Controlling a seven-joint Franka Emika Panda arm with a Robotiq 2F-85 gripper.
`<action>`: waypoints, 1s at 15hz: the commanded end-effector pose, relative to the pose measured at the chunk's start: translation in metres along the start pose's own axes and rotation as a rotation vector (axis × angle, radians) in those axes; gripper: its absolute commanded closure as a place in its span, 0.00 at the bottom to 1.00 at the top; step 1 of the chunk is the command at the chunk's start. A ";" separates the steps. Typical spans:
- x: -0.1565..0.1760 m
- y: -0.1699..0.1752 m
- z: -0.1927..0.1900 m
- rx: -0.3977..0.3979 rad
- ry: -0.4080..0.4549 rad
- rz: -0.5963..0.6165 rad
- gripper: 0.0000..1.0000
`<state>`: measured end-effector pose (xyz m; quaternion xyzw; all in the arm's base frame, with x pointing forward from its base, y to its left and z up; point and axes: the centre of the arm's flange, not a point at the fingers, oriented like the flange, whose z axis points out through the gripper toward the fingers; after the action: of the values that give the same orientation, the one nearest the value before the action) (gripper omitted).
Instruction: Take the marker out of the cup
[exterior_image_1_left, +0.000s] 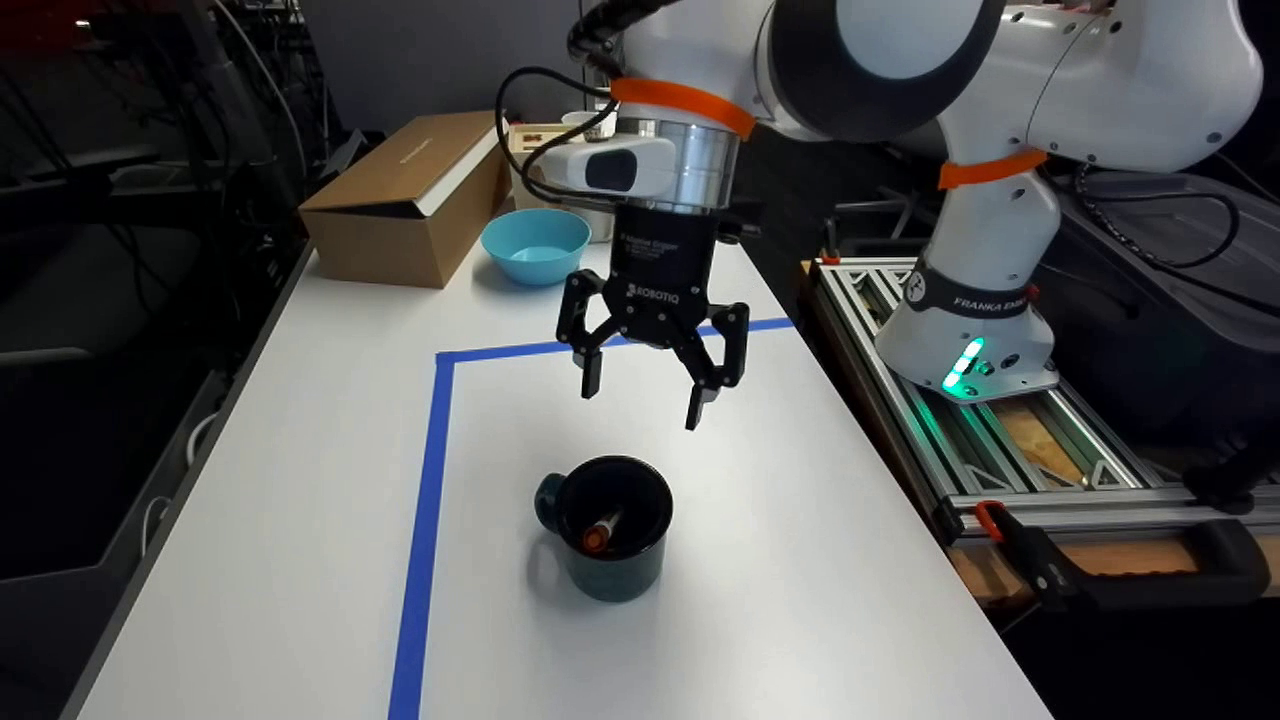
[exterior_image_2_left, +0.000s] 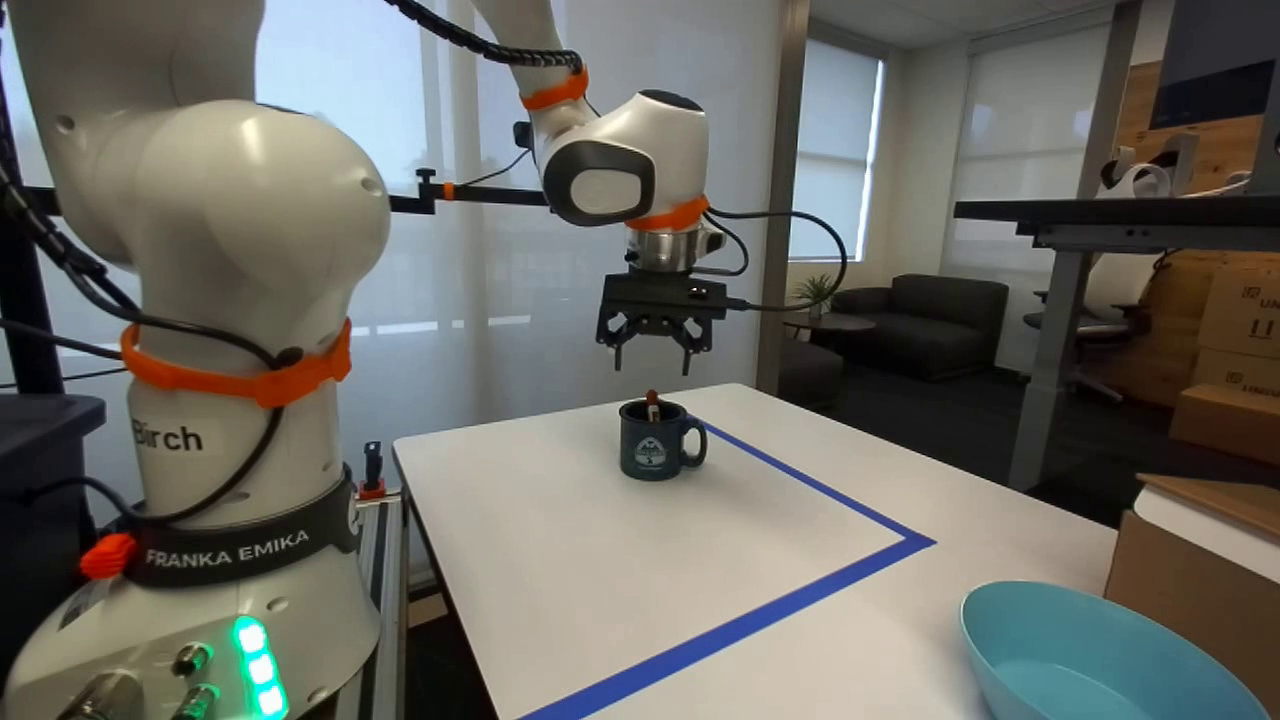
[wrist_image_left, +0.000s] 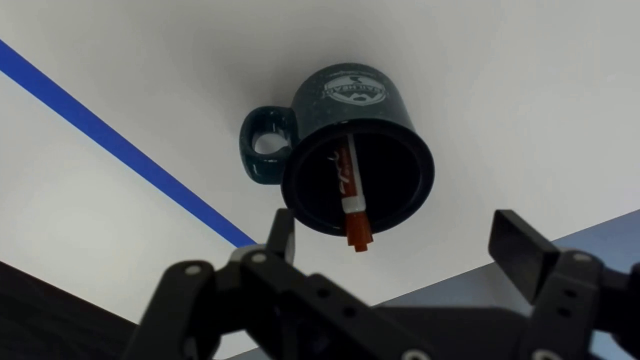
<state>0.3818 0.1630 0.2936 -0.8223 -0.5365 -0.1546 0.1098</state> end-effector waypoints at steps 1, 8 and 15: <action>0.010 0.016 0.024 -0.010 0.022 -0.043 0.00; 0.031 0.026 0.043 0.011 0.040 -0.096 0.05; 0.049 0.014 0.069 0.058 0.038 -0.125 0.25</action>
<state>0.4171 0.2112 0.2605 -0.7867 -0.5833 -0.1622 0.1209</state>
